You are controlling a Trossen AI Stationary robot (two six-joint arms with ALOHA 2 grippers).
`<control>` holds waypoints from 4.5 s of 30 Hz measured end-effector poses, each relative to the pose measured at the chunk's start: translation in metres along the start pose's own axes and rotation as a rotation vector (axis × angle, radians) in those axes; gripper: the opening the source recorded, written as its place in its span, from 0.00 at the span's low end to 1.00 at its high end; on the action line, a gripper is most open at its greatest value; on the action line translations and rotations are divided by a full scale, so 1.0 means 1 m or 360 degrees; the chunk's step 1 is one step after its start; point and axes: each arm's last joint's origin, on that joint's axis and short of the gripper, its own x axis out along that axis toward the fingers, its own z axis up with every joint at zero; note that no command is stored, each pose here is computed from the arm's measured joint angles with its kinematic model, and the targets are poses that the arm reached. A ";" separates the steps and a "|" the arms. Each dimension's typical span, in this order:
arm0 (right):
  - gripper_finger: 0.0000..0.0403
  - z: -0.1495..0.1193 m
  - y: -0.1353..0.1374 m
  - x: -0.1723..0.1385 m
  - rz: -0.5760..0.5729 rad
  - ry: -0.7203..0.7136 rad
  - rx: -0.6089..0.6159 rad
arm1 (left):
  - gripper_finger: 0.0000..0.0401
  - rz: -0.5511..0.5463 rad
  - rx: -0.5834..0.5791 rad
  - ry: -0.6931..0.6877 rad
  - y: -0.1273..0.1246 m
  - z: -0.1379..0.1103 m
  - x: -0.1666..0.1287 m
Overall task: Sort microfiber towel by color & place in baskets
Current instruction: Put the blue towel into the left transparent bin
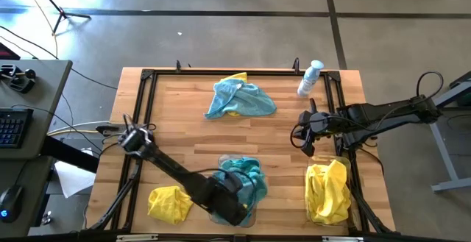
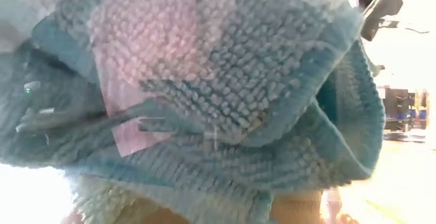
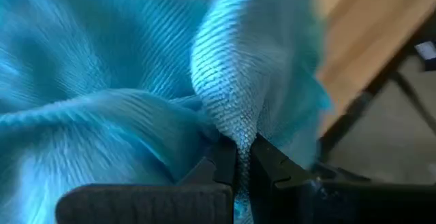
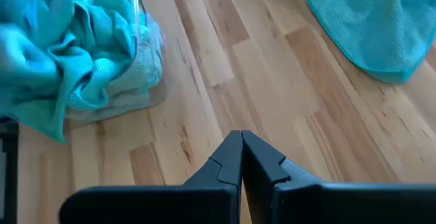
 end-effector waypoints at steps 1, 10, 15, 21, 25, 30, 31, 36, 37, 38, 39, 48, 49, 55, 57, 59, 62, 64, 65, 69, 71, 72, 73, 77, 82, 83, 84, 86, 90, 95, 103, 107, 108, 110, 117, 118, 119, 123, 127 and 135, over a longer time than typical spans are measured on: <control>0.00 0.000 0.000 0.000 0.0003 -0.0004 0.0000 | 0.00 0.0024 -0.0020 0.0049 0.000 -0.002 0.011; 0.01 0.001 0.001 0.000 0.0022 -0.0014 -0.0091 | 0.03 0.0037 -0.0069 0.0259 -0.005 -0.003 0.078; 0.01 0.001 0.001 0.000 0.0021 -0.0014 -0.0122 | 0.11 0.0036 -0.0088 0.0284 -0.004 0.002 0.081; 0.01 0.001 0.001 0.000 0.0021 -0.0015 -0.0122 | 0.25 0.0010 -0.0117 0.0317 -0.005 0.007 0.079; 0.01 0.001 0.001 0.000 0.0026 -0.0014 -0.0119 | 0.34 -0.0012 -0.0120 0.0320 -0.008 0.009 0.075; 0.01 0.002 0.002 0.000 0.0061 -0.0014 -0.0114 | 0.40 -0.0075 -0.0084 0.0306 -0.017 0.015 0.061; 0.01 0.002 0.002 0.000 0.0070 -0.0019 -0.0114 | 0.40 -0.0084 -0.0086 0.0303 -0.019 0.016 0.057; 0.01 0.006 0.005 0.000 0.0124 -0.0073 -0.0105 | 0.40 -0.0095 -0.0088 0.0300 -0.023 0.022 0.040; 0.01 0.007 0.005 0.000 0.0134 -0.0088 -0.0095 | 0.40 -0.0086 -0.0086 0.0303 -0.023 0.023 0.036; 0.01 0.007 0.006 0.000 0.0144 -0.0097 -0.0093 | 0.40 -0.0072 -0.0084 0.0306 -0.023 0.024 0.032; 0.01 0.008 0.006 0.000 0.0151 -0.0107 -0.0092 | 0.40 -0.0064 -0.0084 0.0308 -0.023 0.024 0.028; 0.01 0.009 0.010 0.005 0.0221 -0.0058 -0.0065 | 0.40 0.0132 -0.0063 0.0261 -0.014 0.031 -0.002; 0.01 0.009 0.013 0.007 0.0252 -0.0050 -0.0075 | 0.40 0.0147 -0.0055 0.0257 -0.013 0.031 -0.003; 0.00 0.010 0.041 0.023 0.0429 -0.0065 -0.0177 | 0.40 0.0154 0.0087 0.0185 -0.010 0.031 -0.017; 0.00 0.011 0.052 0.029 0.0489 -0.0094 -0.0201 | 0.40 0.0156 0.0149 0.0123 -0.010 0.030 -0.024; 0.00 0.011 0.062 0.035 0.0511 -0.0102 -0.0212 | 0.40 0.0164 0.0212 0.0056 -0.009 0.028 -0.031; 0.00 0.016 0.079 0.039 0.0501 -0.0091 -0.0229 | 0.40 0.0152 0.0320 -0.0042 -0.008 0.028 -0.045; 0.00 0.023 0.094 0.041 0.0505 -0.0113 -0.0254 | 0.40 0.0154 0.0435 -0.0077 -0.005 0.027 -0.056; 0.00 0.026 0.101 0.041 0.0502 -0.0120 -0.0263 | 0.40 0.0156 0.0490 -0.0095 -0.004 0.027 -0.061; 0.00 0.045 0.132 0.049 0.0474 -0.0146 -0.0288 | 0.40 0.0215 0.0705 -0.0113 0.004 0.027 -0.077; 0.00 0.055 0.146 0.055 0.0454 -0.0128 -0.0275 | 0.40 0.0275 0.0798 -0.0111 0.009 0.026 -0.083; 0.00 0.060 0.152 0.059 0.0441 -0.0109 -0.0271 | 0.40 0.0306 0.0842 -0.0111 0.011 0.026 -0.084; 0.00 0.064 0.158 0.063 0.0420 -0.0078 -0.0268 | 0.40 0.0318 0.0884 -0.0117 0.012 0.026 -0.087; 0.00 0.079 0.178 0.077 0.0319 0.0041 -0.0245 | 0.40 0.0303 0.1092 -0.0145 0.016 0.020 -0.100; 0.00 0.096 0.200 0.093 0.0203 0.0100 -0.0218 | 0.40 0.0348 0.1198 -0.0162 0.039 0.012 -0.118; 0.00 0.098 0.203 0.096 0.0192 0.0110 -0.0209 | 0.40 0.0353 0.1204 -0.0161 0.047 0.009 -0.121; 0.00 0.101 0.206 0.098 0.0181 0.0122 -0.0189 | 0.40 0.0350 0.1203 -0.0162 0.054 0.006 -0.123; 0.00 0.104 0.211 0.102 0.0159 0.0149 -0.0161 | 0.40 0.0300 0.1184 -0.0187 0.068 0.001 -0.127; 0.00 0.107 0.217 0.108 0.0101 0.0191 -0.0085 | 0.40 0.0124 0.1085 -0.0252 0.099 -0.013 -0.125; 0.00 0.107 0.216 0.117 0.0040 0.0199 -0.0012 | 0.40 -0.0068 0.0891 -0.0244 0.140 -0.035 -0.114; 0.00 0.100 0.215 0.158 0.0065 0.0334 0.0064 | 0.40 -0.0311 0.0696 -0.0247 0.183 -0.068 -0.087; 0.00 0.091 0.213 0.183 0.0009 0.0424 0.0101 | 0.40 -0.0398 0.0681 -0.0247 0.193 -0.077 -0.074; 0.00 0.089 0.211 0.189 0.0001 0.0448 0.0120 | 0.40 -0.0411 0.0672 -0.0243 0.194 -0.078 -0.071; 0.00 0.085 0.207 0.203 -0.0030 0.0493 0.0137 | 0.40 -0.0421 0.0653 -0.0234 0.197 -0.081 -0.066; 0.00 0.068 0.199 0.244 -0.0109 0.0624 0.0143 | 0.40 -0.0428 0.0644 -0.0232 0.198 -0.082 -0.062; 0.00 0.067 0.199 0.246 -0.0109 0.0631 0.0143 | 0.40 -0.0428 0.0645 -0.0230 0.198 -0.082 -0.062; 0.00 0.066 0.199 0.248 -0.0114 0.0638 0.0141 | 0.40 -0.0431 0.0647 -0.0221 0.198 -0.083 -0.062; 0.00 0.065 0.199 0.249 -0.0119 0.0641 0.0135 | 0.40 -0.0434 0.0648 -0.0212 0.198 -0.083 -0.062; 0.00 0.068 0.200 0.246 -0.0114 0.0642 0.0135 | 0.40 -0.0435 0.0647 -0.0211 0.198 -0.083 -0.062; 0.10 0.091 0.211 0.222 -0.0054 0.0656 0.0075 | 0.40 -0.0444 0.0618 -0.0207 0.198 -0.083 -0.063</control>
